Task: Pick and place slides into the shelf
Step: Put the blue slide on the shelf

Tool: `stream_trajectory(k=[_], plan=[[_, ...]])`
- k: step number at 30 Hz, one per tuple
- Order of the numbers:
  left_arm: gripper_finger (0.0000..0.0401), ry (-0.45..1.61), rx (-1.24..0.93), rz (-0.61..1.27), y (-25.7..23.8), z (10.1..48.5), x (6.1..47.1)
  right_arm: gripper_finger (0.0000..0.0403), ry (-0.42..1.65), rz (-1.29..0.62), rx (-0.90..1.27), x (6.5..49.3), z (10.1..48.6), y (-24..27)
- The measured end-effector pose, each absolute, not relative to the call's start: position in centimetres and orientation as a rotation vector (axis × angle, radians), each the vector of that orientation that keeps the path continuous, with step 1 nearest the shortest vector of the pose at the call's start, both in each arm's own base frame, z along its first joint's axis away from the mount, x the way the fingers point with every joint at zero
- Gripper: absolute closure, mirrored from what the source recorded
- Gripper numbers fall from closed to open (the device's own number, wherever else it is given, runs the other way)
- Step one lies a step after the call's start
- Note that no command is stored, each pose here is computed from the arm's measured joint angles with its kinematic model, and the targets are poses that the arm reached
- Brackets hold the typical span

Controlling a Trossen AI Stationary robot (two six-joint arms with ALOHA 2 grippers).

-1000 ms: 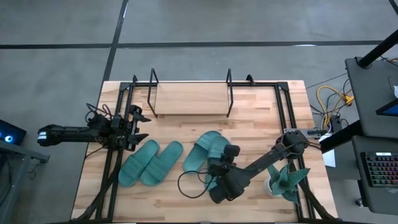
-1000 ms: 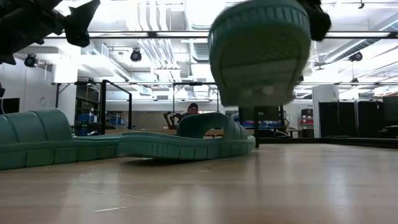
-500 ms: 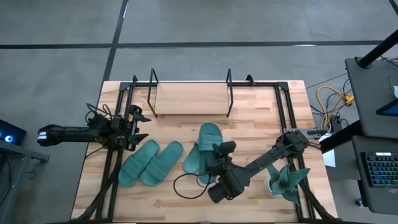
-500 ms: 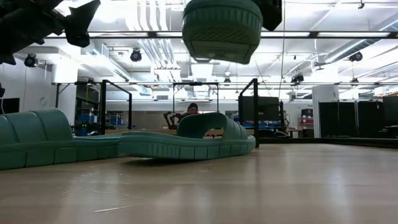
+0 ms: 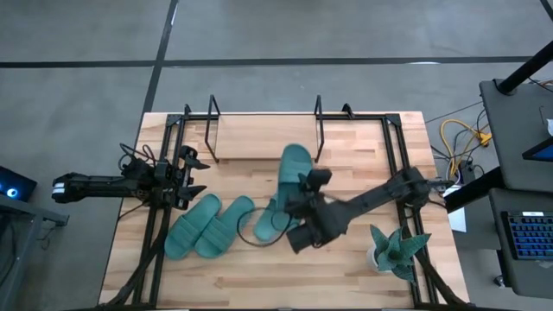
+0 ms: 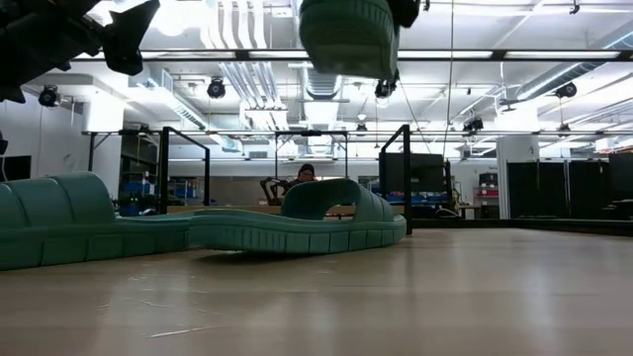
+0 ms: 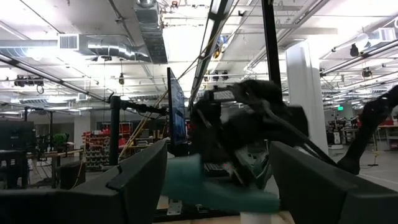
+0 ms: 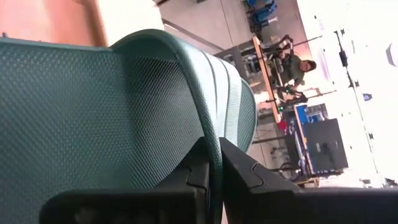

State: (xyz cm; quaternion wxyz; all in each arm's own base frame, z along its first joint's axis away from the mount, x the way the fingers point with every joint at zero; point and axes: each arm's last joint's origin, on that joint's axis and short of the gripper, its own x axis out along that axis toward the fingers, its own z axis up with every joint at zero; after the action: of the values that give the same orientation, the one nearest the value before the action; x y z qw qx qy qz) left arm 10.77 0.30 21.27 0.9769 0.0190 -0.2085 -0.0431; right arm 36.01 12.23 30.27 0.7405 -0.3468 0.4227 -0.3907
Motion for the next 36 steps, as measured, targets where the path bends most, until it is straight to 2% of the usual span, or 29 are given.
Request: stream_trajectory(k=[5, 12, 22, 36], plan=[[0.0133, -0.421, 0.039, -0.087, 0.3, 21.3, 10.8, 0.039, 0.934, -0.86, -0.765, 35.4, 32.4, 10.2], [0.0133, -0.424, 0.085, -0.071, 0.3, 21.3, 10.8, 0.039, 0.903, -0.836, -0.642, 34.5, 35.2, 7.5], [0.0133, -0.423, 0.085, -0.062, 0.3, 21.3, 10.8, 0.039, 0.896, -0.491, -0.591, 36.5, 37.3, 4.9], [0.0133, -0.421, 0.085, -0.061, 0.3, 21.3, 10.8, 0.039, 1.005, -0.548, -0.589, 37.1, 36.6, -2.9]])
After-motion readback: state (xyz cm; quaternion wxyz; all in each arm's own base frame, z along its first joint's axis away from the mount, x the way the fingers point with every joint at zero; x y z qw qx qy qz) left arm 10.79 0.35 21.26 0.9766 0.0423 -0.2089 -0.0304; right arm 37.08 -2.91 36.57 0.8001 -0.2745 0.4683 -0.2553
